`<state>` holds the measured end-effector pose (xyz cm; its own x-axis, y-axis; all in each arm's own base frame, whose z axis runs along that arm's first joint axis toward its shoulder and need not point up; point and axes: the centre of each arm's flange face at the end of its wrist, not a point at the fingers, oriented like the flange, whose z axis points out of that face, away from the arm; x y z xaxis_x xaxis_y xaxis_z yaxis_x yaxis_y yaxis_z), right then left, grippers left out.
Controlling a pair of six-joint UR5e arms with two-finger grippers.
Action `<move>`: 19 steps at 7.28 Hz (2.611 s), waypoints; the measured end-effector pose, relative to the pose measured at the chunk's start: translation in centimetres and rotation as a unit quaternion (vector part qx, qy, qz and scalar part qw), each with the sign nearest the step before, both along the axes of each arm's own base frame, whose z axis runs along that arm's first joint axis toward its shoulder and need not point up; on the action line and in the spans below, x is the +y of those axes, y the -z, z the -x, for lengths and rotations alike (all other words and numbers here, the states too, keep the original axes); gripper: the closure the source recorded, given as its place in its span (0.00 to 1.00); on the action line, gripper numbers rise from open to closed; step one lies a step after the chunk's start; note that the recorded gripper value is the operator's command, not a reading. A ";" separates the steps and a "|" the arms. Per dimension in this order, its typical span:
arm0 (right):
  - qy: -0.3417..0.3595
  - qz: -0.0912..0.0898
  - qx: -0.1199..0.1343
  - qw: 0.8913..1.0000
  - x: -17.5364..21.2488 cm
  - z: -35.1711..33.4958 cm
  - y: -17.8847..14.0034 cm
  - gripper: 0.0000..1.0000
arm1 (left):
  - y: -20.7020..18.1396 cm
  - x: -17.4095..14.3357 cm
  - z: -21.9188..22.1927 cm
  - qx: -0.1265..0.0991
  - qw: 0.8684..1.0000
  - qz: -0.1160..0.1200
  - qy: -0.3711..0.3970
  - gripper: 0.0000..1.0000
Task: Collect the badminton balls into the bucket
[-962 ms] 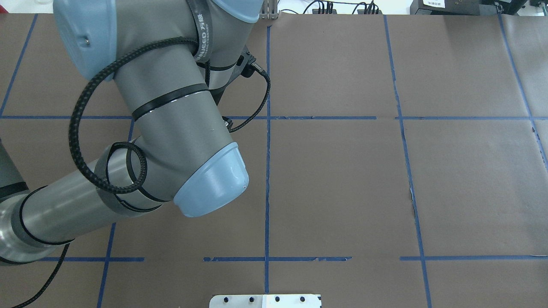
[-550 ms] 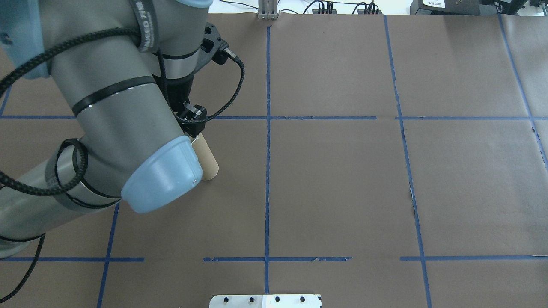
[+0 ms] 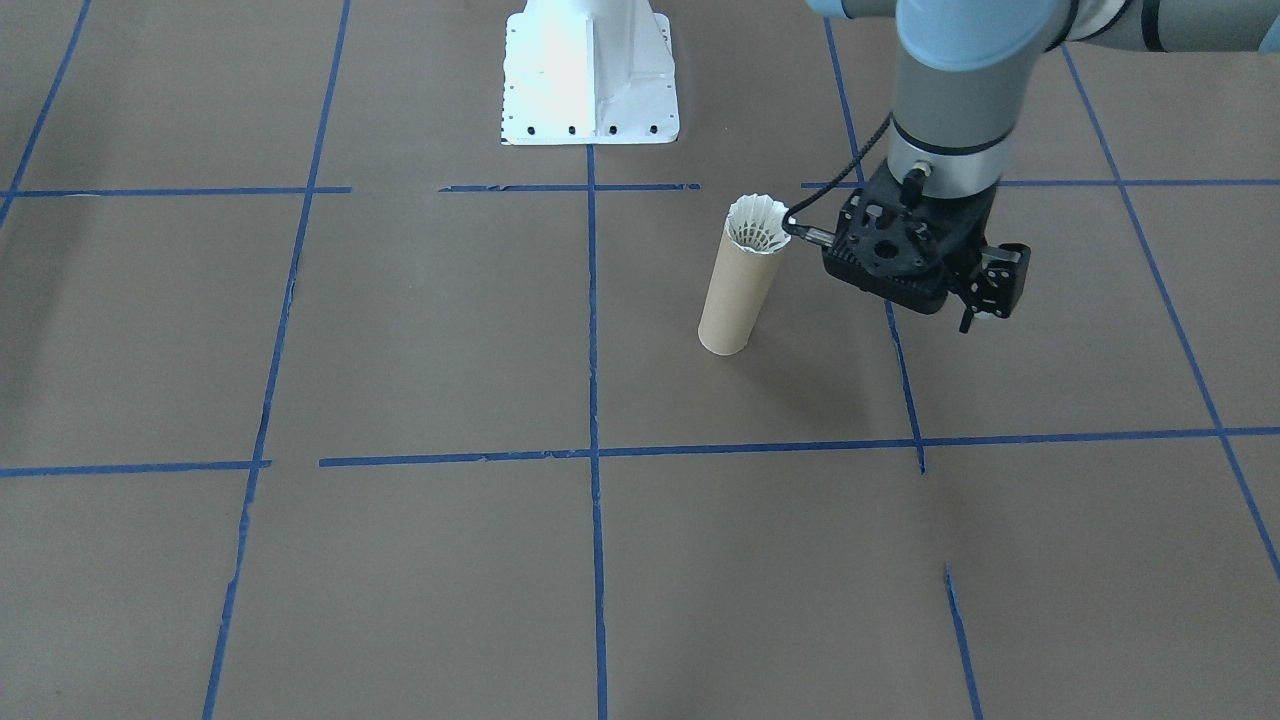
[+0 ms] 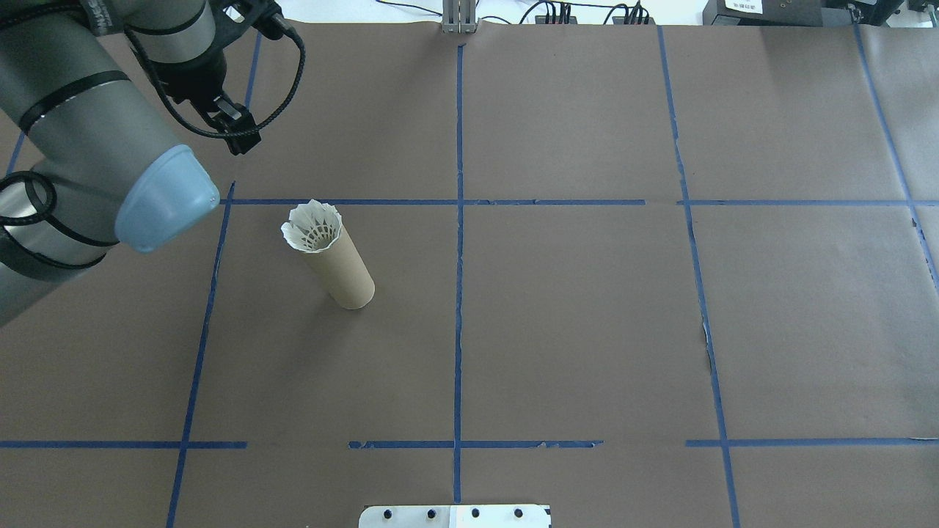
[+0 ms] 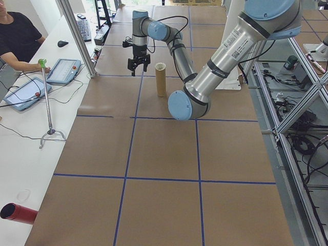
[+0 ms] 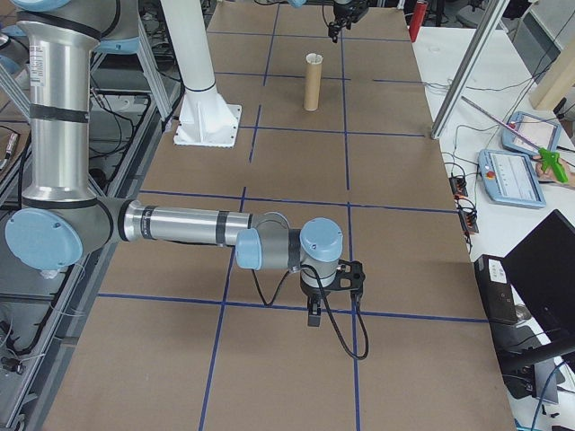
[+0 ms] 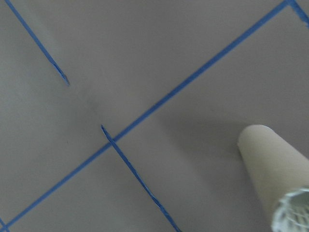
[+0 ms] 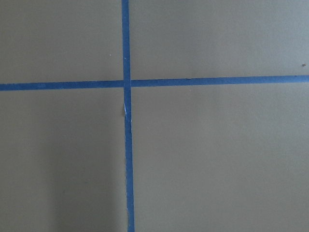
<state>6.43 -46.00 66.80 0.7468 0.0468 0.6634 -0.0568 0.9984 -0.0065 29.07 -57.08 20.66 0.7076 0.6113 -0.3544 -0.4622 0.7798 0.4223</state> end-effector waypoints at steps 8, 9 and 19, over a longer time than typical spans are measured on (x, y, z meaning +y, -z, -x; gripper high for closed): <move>0.000 0.000 0.000 1.000 0.0 0.0 0.0 0.00 | -35.3 1.8 30.9 0.099 0.968 0.164 0.160 0.00; 0.000 0.000 0.000 1.000 0.0 0.0 0.0 0.00 | -38.2 4.0 33.5 0.097 0.961 0.186 0.181 0.00; 0.000 0.000 0.000 1.000 0.0 0.0 0.0 0.00 | -45.2 8.2 36.7 0.118 0.936 0.250 0.217 0.00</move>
